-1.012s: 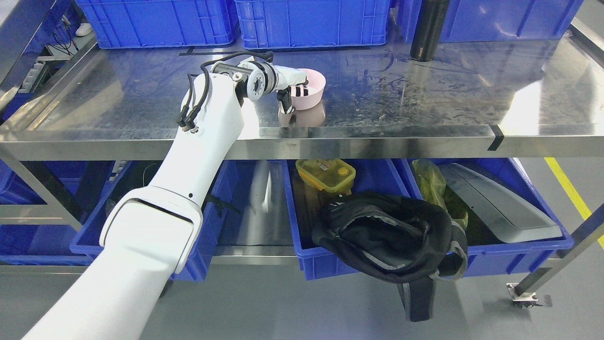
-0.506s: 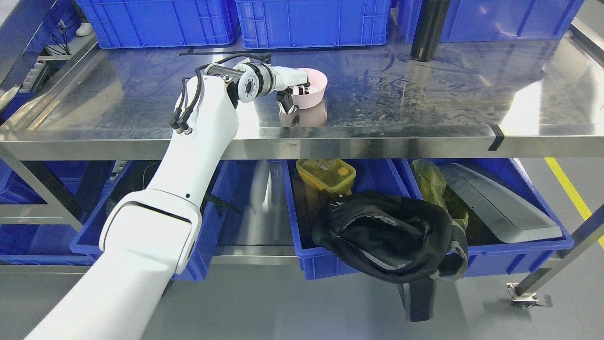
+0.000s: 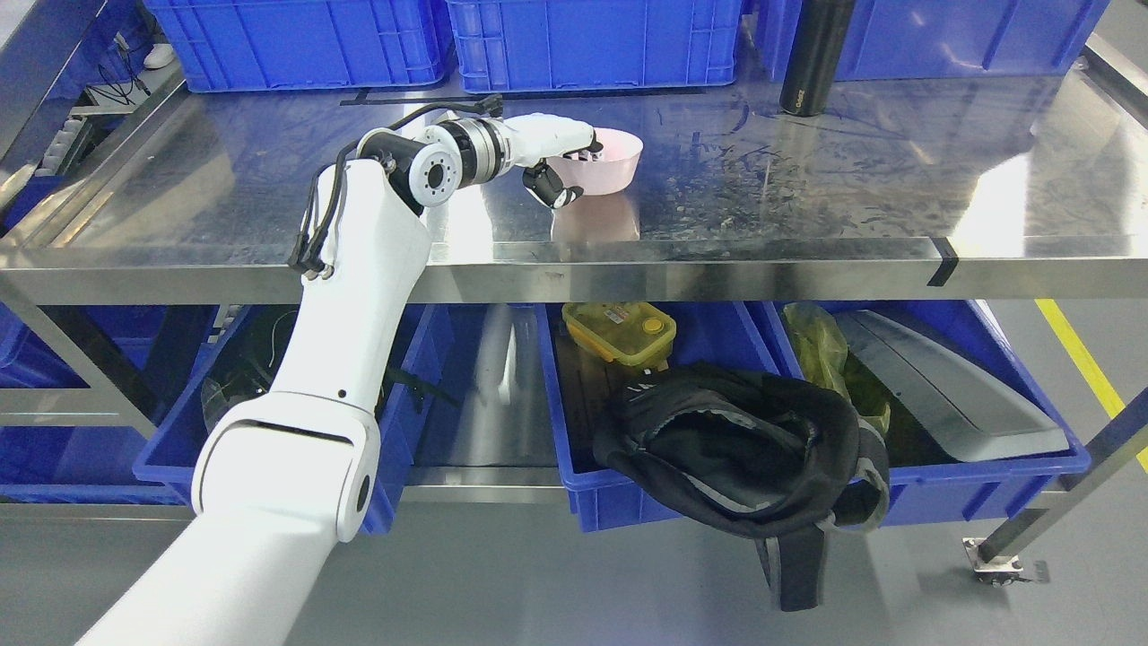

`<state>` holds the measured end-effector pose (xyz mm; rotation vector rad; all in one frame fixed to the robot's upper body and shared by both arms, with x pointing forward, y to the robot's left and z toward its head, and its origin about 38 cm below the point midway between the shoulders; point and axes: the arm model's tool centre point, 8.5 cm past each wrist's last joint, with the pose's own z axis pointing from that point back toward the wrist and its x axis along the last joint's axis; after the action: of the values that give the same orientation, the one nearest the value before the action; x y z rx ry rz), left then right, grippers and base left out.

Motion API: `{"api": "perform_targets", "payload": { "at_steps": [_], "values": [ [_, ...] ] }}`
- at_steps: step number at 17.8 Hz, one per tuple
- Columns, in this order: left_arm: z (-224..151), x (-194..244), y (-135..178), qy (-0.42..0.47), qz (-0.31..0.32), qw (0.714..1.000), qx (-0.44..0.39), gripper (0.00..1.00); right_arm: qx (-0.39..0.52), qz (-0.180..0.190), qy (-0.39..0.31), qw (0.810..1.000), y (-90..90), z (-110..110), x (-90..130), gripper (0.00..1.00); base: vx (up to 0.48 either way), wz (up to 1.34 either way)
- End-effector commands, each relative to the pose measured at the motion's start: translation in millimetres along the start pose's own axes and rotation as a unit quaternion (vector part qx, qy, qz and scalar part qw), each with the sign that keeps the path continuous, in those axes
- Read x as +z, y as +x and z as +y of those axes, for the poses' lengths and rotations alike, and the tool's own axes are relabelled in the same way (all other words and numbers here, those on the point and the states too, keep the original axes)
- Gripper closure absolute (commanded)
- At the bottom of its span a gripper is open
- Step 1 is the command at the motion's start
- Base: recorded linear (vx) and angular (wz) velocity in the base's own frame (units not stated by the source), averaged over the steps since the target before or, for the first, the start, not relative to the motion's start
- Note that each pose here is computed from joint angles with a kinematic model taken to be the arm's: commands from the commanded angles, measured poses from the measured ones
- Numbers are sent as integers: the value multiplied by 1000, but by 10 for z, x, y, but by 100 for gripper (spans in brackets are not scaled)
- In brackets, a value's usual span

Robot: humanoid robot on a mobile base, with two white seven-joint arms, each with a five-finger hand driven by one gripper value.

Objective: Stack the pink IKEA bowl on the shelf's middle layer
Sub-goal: 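Lift the pink bowl up off the shelf with the left hand, then hold the pink bowl raised in the left hand while turning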

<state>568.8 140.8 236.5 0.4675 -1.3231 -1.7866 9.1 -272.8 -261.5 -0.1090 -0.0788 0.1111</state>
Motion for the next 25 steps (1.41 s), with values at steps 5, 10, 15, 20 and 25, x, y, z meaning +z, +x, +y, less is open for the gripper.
{"api": "perform_targets", "payload": {
  "at_steps": [5, 10, 15, 20, 25],
  "values": [
    [413, 1058, -105, 257, -129, 958, -23, 99, 1, 3, -8, 1000, -99, -99, 4, 0, 0, 0],
    [318, 1142, -130, 288, -154, 945, 15, 99, 1, 3, -8, 1000, -99, -99, 4, 0, 0, 0],
    [-232, 949, 123, 229, -175, 957, 14, 99, 0, 3, -8, 1000, -99, -100, 4, 0, -1, 8],
    [-201, 978, 172, 232, -178, 956, 2, 99, 1, 3, -8, 1000, -99, -99, 4, 0, -9, 157],
    [-165, 983, 169, 235, -177, 956, 0, 98, 1, 3, -8, 1000, -99, -99, 4, 0, -28, 423]
  ]
}}
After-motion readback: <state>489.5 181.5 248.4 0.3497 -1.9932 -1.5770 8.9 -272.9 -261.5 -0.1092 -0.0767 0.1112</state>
